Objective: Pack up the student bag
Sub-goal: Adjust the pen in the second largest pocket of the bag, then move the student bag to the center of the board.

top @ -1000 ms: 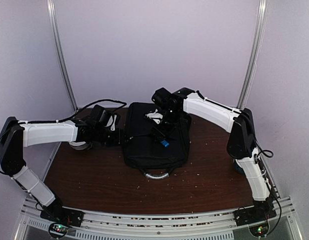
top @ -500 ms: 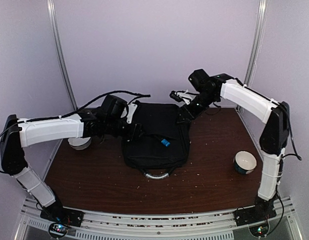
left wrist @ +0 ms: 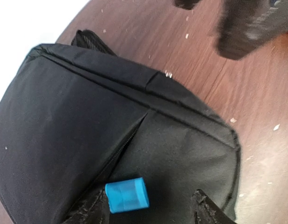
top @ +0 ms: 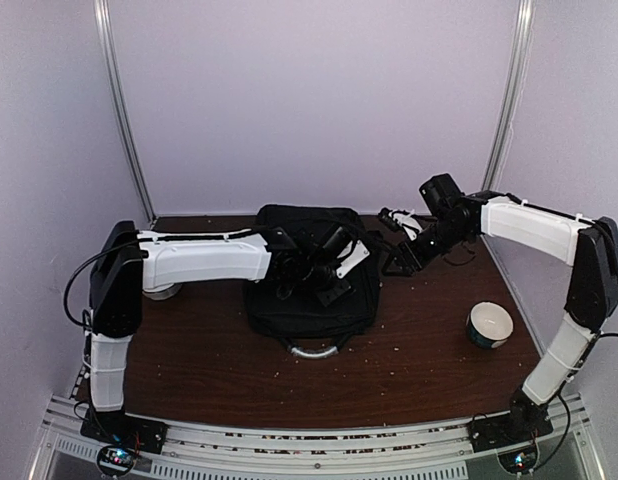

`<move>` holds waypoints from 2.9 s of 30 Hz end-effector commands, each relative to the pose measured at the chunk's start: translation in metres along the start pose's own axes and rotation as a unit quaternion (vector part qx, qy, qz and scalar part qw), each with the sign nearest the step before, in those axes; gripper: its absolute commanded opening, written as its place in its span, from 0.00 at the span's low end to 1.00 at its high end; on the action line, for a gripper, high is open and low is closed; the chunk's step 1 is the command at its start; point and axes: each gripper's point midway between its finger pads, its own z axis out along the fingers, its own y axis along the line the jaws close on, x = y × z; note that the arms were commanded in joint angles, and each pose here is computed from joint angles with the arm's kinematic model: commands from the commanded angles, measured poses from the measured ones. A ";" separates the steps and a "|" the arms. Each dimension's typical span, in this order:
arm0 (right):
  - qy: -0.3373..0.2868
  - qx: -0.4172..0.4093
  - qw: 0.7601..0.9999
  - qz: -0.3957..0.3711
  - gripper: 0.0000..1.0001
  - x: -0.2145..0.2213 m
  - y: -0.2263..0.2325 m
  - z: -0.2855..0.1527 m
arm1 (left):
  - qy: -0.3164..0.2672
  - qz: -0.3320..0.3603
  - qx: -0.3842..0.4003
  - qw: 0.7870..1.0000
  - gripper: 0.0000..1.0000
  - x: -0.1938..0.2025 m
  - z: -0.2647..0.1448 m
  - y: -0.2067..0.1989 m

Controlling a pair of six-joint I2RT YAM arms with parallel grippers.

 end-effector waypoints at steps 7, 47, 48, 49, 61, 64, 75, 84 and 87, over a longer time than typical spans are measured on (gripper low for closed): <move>-0.040 0.002 0.999 -0.015 0.61 -0.011 0.003 -0.006 | 0.070 0.064 -0.107 0.990 0.62 0.025 0.013 0.039; 0.018 0.000 0.944 -0.330 0.45 0.003 0.095 0.070 | 0.046 -0.046 -0.158 0.985 0.61 0.053 -0.028 0.132; 0.014 0.004 0.938 -0.347 0.46 -0.001 0.099 0.073 | 0.041 -0.051 -0.152 0.986 0.61 0.055 -0.033 0.132; 0.011 0.009 0.930 -0.367 0.47 -0.004 0.104 0.077 | 0.035 -0.060 -0.148 0.987 0.61 0.056 -0.039 0.132; 0.003 0.072 0.883 -0.465 0.53 -0.035 0.123 0.136 | -0.031 -0.138 -0.067 0.988 0.62 0.066 -0.068 0.141; 0.004 0.080 0.868 -0.489 0.54 -0.033 0.128 0.147 | -0.033 -0.132 -0.058 0.989 0.62 0.065 -0.060 0.142; -0.014 0.165 0.826 -0.539 0.00 -0.010 0.123 0.120 | -0.062 -0.055 -0.018 0.996 0.63 0.045 -0.043 0.129; 0.025 0.159 0.822 -0.547 0.00 0.043 0.112 0.098 | -0.114 0.046 0.063 0.990 0.98 0.013 -0.033 0.069; 0.029 0.157 0.825 -0.542 0.00 0.050 0.111 0.097 | -0.094 0.049 0.040 0.994 0.98 0.008 -0.011 0.066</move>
